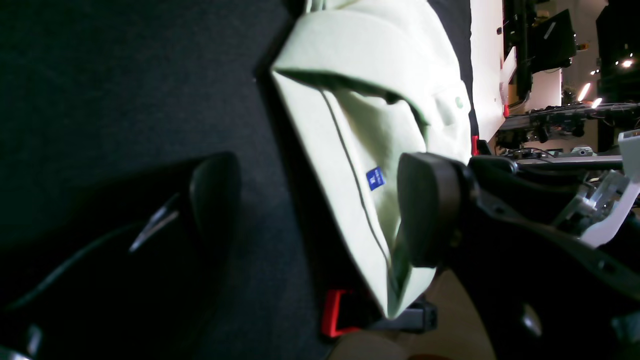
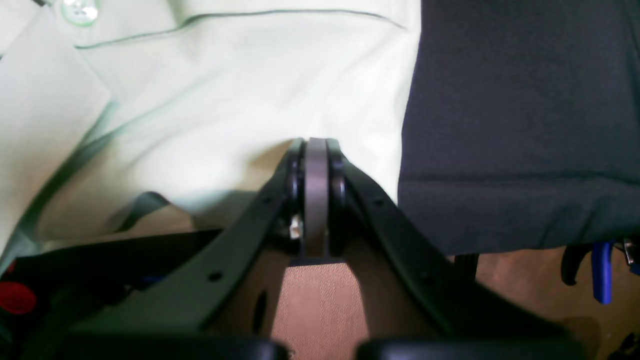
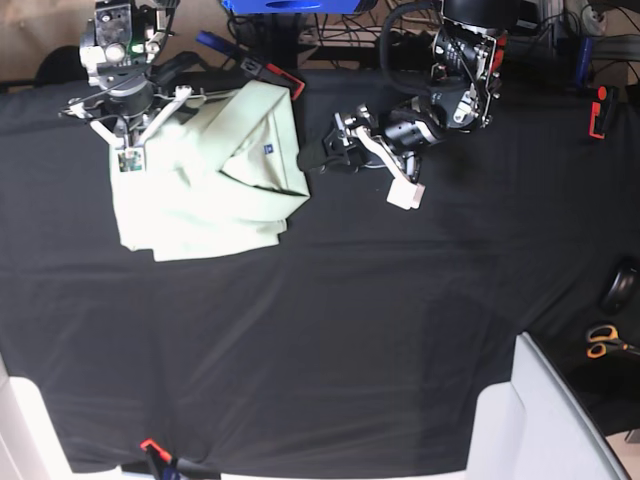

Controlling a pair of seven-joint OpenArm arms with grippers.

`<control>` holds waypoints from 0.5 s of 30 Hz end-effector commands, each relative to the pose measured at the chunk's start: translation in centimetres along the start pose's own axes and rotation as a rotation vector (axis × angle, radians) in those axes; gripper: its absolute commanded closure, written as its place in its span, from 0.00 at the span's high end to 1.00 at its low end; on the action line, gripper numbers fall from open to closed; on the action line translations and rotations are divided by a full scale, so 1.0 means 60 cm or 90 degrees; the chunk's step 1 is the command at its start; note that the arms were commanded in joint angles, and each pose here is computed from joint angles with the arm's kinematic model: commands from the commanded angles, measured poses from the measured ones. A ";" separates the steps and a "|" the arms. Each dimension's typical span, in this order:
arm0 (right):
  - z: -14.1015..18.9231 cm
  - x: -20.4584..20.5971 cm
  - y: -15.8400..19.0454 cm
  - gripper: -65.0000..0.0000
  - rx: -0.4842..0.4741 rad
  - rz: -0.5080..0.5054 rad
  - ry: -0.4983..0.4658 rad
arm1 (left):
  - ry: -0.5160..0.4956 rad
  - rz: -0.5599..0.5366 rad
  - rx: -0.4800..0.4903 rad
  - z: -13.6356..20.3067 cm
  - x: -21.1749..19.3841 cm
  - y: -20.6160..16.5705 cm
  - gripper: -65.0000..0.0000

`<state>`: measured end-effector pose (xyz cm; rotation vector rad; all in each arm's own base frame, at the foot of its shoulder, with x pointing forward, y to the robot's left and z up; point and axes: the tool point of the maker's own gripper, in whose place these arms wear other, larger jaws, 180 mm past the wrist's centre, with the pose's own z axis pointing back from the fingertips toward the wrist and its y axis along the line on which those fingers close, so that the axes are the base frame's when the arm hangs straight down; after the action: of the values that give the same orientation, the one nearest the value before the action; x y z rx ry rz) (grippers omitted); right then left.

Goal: Fold the T-shirt properly
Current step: 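Reach the left gripper to the shirt's collar edge and grasp it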

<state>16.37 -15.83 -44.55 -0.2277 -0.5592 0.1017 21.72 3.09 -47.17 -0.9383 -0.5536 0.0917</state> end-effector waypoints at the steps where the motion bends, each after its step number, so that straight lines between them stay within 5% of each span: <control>1: 0.004 0.015 -0.007 0.00 -0.008 0.000 -0.023 | -0.012 -0.005 0.002 0.000 0.014 -0.001 0.74; 6: 0.003 0.016 -0.007 0.00 -0.008 0.000 -0.024 | 0.000 0.008 0.029 -0.015 0.020 0.004 0.74; 15: 0.004 0.014 -0.007 0.00 -0.008 0.000 -0.022 | 0.106 -0.085 -0.012 -0.089 -0.002 -0.049 0.74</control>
<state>16.47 -15.84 -44.52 -0.2281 -0.5615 0.1018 23.18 -2.70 -47.70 -0.9203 -0.4522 -0.0995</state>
